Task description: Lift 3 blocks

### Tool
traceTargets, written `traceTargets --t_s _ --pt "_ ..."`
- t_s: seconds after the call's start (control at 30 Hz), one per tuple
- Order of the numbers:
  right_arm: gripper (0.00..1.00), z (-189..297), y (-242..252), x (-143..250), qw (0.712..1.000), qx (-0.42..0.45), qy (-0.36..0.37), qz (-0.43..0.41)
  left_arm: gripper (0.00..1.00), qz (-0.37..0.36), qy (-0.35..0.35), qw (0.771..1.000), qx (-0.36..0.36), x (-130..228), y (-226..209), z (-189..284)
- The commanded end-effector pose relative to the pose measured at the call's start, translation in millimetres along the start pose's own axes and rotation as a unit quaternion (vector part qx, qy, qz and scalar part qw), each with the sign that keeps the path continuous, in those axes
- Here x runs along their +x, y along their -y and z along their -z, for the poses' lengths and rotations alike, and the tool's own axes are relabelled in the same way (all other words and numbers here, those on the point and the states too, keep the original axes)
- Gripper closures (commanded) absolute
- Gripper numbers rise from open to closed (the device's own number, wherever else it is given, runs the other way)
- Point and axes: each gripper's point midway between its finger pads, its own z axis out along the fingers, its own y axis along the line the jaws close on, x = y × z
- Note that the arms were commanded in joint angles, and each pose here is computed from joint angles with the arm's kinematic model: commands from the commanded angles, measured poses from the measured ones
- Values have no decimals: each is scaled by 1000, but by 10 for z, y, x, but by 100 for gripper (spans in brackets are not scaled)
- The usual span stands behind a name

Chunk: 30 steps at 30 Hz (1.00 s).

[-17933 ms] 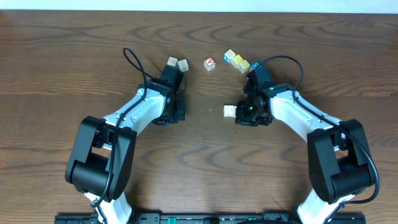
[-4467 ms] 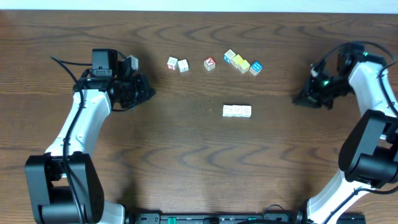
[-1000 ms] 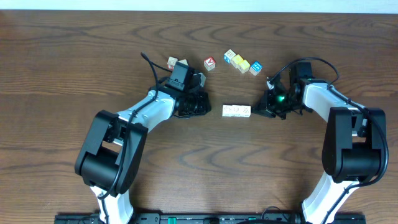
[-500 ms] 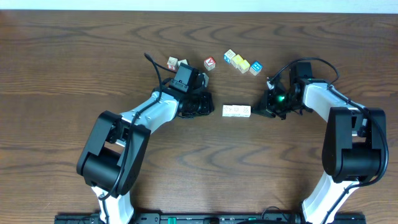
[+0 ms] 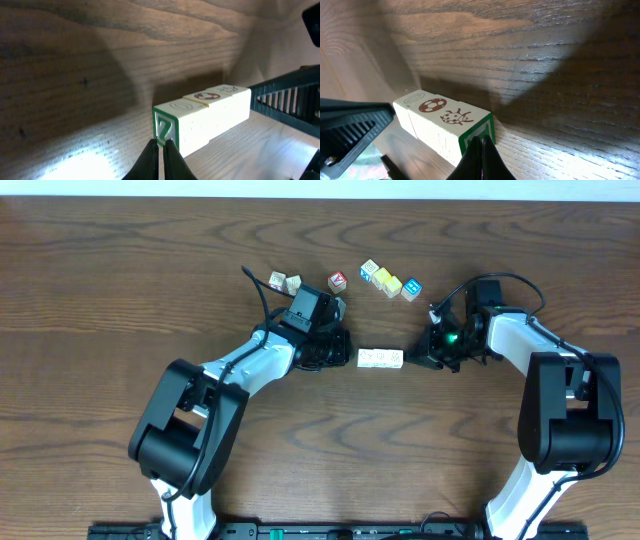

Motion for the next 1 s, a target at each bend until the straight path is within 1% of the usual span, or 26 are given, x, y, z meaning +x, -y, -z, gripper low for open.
traceTargets --t_s 0.0,0.1,0.33,0.63,0.97 --pt "99 -27 -50 51 1000 -9 -8 -4 93 28 -15 999 -14 76 -153 -133" --pt "99 -27 -49 51 1000 -9 -8 -4 93 32 -25 999 -5 116 -149 -171" --pt "99 -27 -49 50 1000 -9 -8 -4 93 24 -20 999 16 71 -63 -170" --pt "99 -27 -49 51 1000 -9 -8 -4 93 37 -10 999 16 -27 -167 -103" --pt "99 -27 -49 51 1000 -9 -8 -4 93 44 -38 996 74 11 -39 -31"
